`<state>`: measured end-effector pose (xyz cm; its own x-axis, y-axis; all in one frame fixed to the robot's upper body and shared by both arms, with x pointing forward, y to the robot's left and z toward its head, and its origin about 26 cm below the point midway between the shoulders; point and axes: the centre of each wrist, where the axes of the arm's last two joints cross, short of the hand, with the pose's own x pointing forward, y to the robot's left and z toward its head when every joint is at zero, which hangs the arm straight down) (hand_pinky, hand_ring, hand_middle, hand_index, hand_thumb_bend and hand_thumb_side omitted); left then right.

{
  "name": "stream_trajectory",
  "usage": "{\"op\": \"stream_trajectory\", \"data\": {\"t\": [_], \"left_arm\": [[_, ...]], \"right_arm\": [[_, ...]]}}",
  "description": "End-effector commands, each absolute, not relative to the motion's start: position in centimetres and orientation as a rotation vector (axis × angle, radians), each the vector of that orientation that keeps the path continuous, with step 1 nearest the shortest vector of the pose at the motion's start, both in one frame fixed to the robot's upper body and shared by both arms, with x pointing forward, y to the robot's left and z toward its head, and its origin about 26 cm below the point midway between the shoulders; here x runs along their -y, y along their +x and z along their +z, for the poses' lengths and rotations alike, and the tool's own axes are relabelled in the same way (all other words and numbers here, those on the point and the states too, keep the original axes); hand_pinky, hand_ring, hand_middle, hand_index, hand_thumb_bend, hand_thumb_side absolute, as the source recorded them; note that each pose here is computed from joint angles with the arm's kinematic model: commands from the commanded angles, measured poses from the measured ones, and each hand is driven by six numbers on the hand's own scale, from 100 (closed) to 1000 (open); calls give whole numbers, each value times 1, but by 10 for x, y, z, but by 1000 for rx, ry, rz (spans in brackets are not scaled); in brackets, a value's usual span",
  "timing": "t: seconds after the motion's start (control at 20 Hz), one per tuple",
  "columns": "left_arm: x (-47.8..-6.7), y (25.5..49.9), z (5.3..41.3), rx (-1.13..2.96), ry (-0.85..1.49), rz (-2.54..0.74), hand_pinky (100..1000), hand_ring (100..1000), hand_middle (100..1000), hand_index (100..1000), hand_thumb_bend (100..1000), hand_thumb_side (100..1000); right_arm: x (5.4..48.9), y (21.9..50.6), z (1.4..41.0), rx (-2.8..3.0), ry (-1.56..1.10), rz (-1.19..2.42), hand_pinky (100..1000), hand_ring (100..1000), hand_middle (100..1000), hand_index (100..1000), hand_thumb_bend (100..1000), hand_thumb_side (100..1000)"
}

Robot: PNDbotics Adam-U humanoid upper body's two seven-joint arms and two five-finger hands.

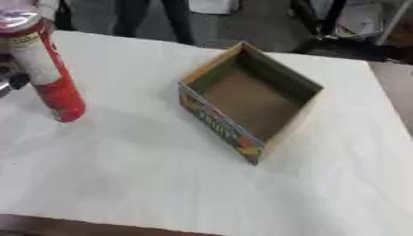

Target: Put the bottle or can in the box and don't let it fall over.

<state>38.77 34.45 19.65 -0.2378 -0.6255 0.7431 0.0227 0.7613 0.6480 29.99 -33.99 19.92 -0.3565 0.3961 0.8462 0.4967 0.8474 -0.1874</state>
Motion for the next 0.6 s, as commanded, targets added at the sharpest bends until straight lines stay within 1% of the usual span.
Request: {"op": "stream_trajectory", "data": {"t": [0.05,0.4,0.45,0.5,0.6], "left_arm": [[-345,391,207,1749,484,-664,978,912,883,885,680,610],[-340,397,205,1744,487,-688,971,922,894,882,656,613],[-339,397,205,1744,488,-691,972,923,895,882,655,610],[-338,398,205,1744,492,-692,972,923,918,881,650,600],[-336,400,204,1740,515,-686,975,927,916,882,652,587]], "right_arm": [[341,299,209,2017,-661,-115,796,810,818,937,100,715],[340,300,209,2018,-655,-117,795,808,817,936,100,718],[340,300,209,2018,-654,-118,795,808,817,936,100,718],[340,300,209,2018,-653,-118,795,808,817,936,100,718],[339,300,208,2018,-650,-118,795,807,816,936,100,719]]}}
